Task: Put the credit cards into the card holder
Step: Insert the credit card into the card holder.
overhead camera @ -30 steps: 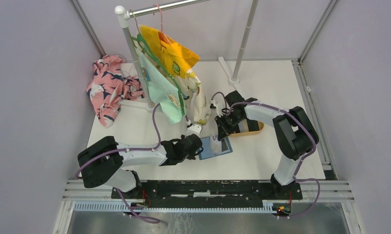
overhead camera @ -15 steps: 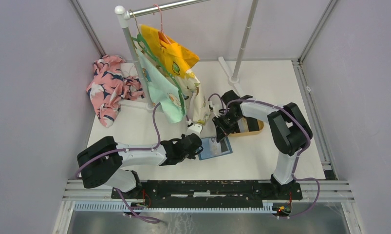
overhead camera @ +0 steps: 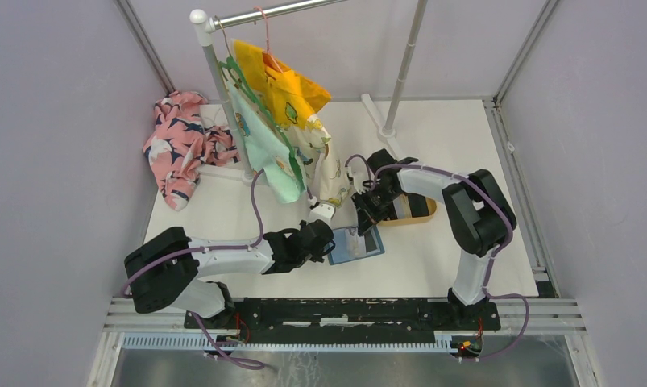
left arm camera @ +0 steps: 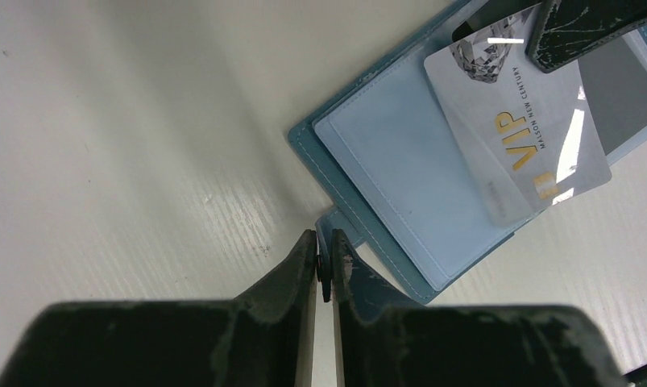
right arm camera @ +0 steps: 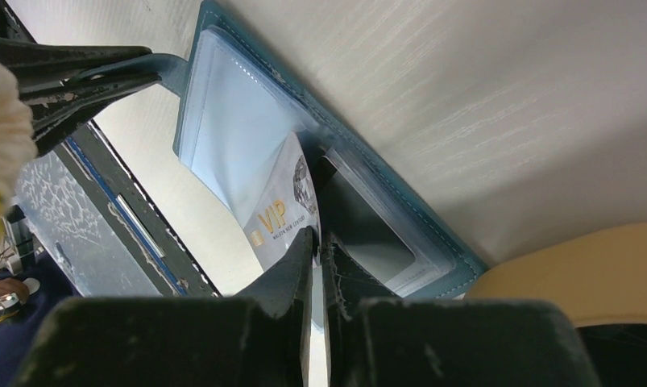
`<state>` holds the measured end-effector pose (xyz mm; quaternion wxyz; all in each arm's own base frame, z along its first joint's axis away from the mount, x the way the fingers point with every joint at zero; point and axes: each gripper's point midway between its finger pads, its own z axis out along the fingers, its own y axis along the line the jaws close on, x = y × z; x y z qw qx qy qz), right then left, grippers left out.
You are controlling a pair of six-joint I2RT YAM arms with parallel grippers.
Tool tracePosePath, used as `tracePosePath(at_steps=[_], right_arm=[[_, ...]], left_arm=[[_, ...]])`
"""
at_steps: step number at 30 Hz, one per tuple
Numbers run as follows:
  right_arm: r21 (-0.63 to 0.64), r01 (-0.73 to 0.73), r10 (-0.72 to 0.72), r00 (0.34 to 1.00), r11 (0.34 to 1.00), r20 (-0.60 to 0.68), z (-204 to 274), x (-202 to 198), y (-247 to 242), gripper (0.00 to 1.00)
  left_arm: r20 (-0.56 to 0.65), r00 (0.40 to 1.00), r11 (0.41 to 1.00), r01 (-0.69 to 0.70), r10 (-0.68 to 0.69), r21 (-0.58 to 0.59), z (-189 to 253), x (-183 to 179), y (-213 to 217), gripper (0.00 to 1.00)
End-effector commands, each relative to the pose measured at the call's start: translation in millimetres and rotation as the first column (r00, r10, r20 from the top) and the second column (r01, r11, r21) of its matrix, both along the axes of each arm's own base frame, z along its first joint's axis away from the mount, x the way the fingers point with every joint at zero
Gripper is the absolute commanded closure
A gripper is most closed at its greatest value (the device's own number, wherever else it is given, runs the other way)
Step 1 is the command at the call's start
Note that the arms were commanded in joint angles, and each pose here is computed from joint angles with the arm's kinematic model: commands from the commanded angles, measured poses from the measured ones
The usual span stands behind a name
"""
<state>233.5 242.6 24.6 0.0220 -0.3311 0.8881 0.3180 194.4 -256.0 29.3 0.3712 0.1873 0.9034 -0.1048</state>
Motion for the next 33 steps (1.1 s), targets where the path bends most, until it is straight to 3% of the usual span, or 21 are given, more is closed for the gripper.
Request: tracePosePath(at_steps=[1,21,33], right_arm=[[-0.112,0.006,-0.003,1.000,0.994,0.029,-18,-8,-24,0.90],[-0.119,0.037,-0.029,0.997,0.992,0.067,-11,-7,-34,0.91],[-0.113,0.040,-0.039,0.999,0.993,0.011,-21,-13,-31,0.91]], left_arm=[[0.070,0.998,0.999,0.002,0.001,-0.045,20,13,-9,0.83],[0.080,0.997,0.999,-0.010,0.013,-0.035,21,15,-5,0.85],[0.072,0.997,0.998,0.016,-0.012,-0.056,23,13,-12,0.85]])
